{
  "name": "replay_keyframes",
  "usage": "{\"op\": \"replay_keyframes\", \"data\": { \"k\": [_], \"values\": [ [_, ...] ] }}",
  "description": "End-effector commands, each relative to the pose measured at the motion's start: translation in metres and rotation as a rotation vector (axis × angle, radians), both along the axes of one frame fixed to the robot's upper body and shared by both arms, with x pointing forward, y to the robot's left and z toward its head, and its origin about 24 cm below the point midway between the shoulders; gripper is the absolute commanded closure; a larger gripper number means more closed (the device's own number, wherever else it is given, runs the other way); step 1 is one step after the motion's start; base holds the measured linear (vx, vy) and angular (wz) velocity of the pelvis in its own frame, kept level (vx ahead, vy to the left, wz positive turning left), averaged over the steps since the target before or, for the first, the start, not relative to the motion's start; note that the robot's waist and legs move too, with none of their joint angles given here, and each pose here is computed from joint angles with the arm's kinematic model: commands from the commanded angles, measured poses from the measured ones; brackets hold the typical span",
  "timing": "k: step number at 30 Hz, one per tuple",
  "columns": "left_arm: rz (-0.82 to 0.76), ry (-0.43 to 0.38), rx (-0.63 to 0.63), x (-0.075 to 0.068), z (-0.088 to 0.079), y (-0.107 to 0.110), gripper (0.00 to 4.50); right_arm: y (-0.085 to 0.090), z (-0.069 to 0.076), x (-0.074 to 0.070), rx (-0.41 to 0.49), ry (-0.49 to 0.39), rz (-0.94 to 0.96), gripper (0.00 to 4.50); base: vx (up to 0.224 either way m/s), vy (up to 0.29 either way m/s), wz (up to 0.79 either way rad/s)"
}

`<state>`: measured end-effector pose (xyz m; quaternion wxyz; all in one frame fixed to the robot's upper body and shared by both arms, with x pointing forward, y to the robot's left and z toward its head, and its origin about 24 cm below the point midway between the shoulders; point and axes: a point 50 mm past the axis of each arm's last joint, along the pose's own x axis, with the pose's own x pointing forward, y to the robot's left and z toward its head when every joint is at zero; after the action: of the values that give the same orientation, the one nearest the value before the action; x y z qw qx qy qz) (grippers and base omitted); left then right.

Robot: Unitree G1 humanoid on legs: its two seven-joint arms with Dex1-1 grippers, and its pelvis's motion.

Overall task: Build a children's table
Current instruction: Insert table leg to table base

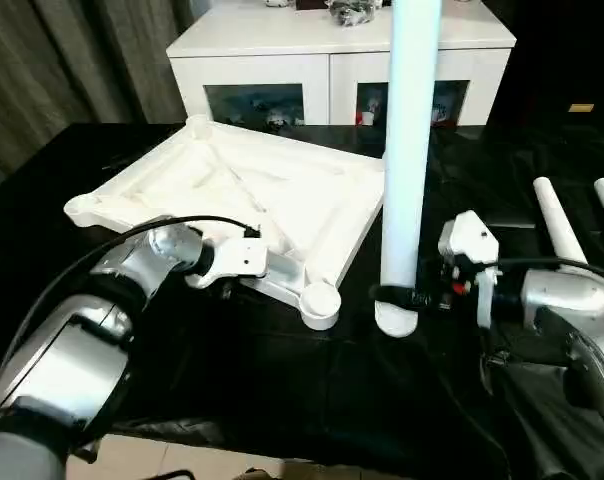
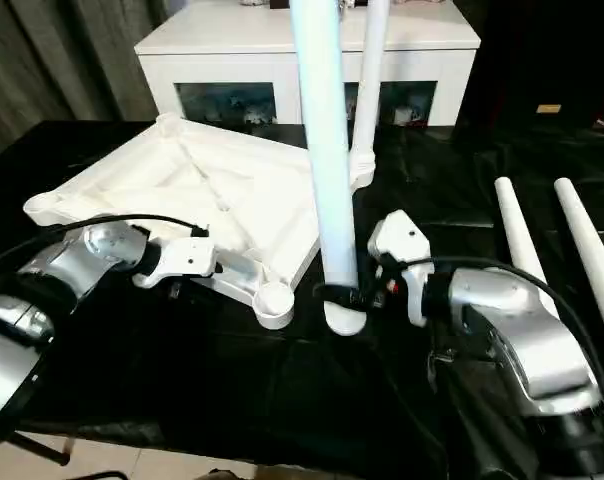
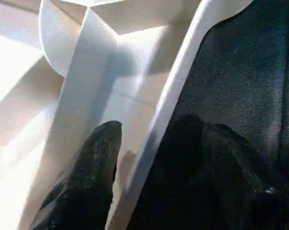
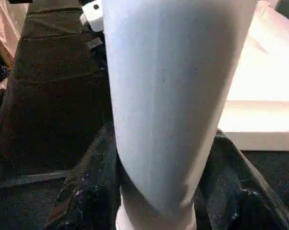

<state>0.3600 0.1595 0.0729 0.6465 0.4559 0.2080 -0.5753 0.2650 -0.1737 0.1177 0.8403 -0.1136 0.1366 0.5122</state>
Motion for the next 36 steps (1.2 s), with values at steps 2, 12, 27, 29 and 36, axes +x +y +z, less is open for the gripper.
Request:
{"op": "replay_keyframes", "data": {
  "k": [2,12,27,29,36],
  "values": [
    [-0.013,-0.042,0.018,0.004,0.005,-0.002,1.85,0.004,0.005,-0.003,0.003,-0.024,0.015,2.67,0.000,0.000,0.00],
    [-0.041,-0.027,0.029,0.003,0.002,-0.009,2.63,0.006,0.004,-0.006,0.005,-0.024,0.018,2.67,0.000,0.000,0.00],
    [-0.073,0.089,0.150,-0.010,-0.020,0.002,3.92,0.008,0.003,-0.002,0.007,-0.032,0.006,2.67,0.000,0.000,0.00],
    [-0.073,0.101,0.159,-0.011,-0.022,0.004,4.00,0.008,0.004,-0.001,0.008,-0.033,0.006,2.67,0.000,0.000,0.00],
    [0.066,0.209,-0.007,-0.018,-0.034,0.005,4.29,0.003,0.007,0.011,0.034,-0.071,-0.095,2.67,0.000,0.000,0.00]
  ]
}}
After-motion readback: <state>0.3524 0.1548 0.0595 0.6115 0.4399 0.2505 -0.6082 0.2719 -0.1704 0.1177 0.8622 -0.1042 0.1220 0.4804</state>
